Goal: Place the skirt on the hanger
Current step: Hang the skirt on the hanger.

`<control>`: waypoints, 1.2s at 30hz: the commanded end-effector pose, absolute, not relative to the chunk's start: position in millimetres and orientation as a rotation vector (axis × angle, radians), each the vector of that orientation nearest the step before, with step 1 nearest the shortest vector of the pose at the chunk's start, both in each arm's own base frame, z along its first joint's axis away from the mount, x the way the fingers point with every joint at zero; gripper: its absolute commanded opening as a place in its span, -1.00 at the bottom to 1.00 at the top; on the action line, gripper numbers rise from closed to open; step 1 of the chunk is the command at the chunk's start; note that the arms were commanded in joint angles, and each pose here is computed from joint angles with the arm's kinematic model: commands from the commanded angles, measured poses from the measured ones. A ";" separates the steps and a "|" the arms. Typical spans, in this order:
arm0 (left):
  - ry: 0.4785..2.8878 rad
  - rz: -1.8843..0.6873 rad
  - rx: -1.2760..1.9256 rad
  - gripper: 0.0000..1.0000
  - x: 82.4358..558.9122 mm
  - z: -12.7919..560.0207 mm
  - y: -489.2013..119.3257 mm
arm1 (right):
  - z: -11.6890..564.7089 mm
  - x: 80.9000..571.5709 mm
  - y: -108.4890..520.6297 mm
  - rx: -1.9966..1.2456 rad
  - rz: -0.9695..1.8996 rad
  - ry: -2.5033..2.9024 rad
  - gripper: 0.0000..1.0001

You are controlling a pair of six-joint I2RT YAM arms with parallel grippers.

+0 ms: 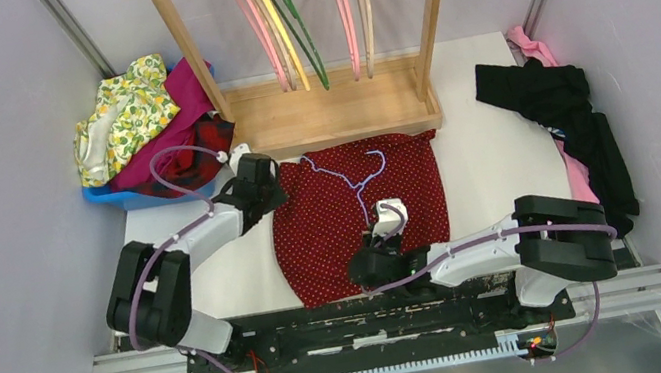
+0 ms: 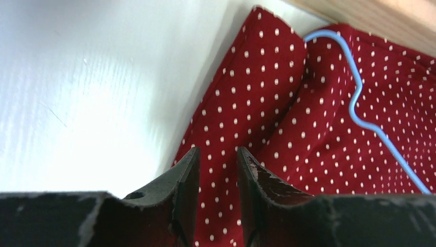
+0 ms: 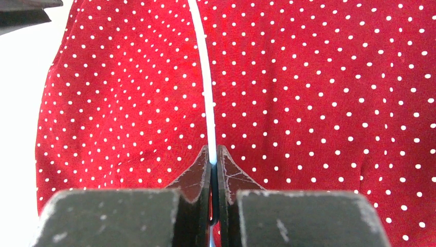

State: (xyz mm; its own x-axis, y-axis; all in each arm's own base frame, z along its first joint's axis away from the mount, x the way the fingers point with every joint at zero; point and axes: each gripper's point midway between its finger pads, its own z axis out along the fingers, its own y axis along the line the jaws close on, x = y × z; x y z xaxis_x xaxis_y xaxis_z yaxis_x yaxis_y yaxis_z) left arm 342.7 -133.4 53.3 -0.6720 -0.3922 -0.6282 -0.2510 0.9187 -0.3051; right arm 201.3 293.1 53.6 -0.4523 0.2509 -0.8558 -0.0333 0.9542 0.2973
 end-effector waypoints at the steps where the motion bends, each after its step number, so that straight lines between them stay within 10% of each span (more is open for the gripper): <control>1: 2.273 -0.136 -0.416 -0.18 371.0 66.3 -119.4 | 70.3 205.0 296.6 0.189 0.374 1.969 -0.98; 15: 2.367 -0.076 -0.370 -0.01 390.6 33.9 -119.1 | 73.6 205.2 296.8 0.184 0.380 1.963 -0.98; 24: 2.380 0.055 -0.389 -0.93 382.1 25.6 -99.0 | 72.4 205.6 298.2 0.177 0.375 1.963 -0.98; 36: 2.312 0.062 -0.452 -0.94 360.5 54.7 -74.3 | 74.3 207.1 285.1 0.207 0.338 1.945 -0.98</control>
State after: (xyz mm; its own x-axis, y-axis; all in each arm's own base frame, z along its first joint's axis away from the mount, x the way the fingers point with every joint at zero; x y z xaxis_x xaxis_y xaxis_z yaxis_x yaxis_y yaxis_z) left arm 362.4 -92.4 38.6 -0.6833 -0.3087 -0.6616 -0.3166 0.9419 -0.1125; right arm 201.3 290.8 55.1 -0.4461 0.2393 -0.8624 -0.0460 0.9562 0.2891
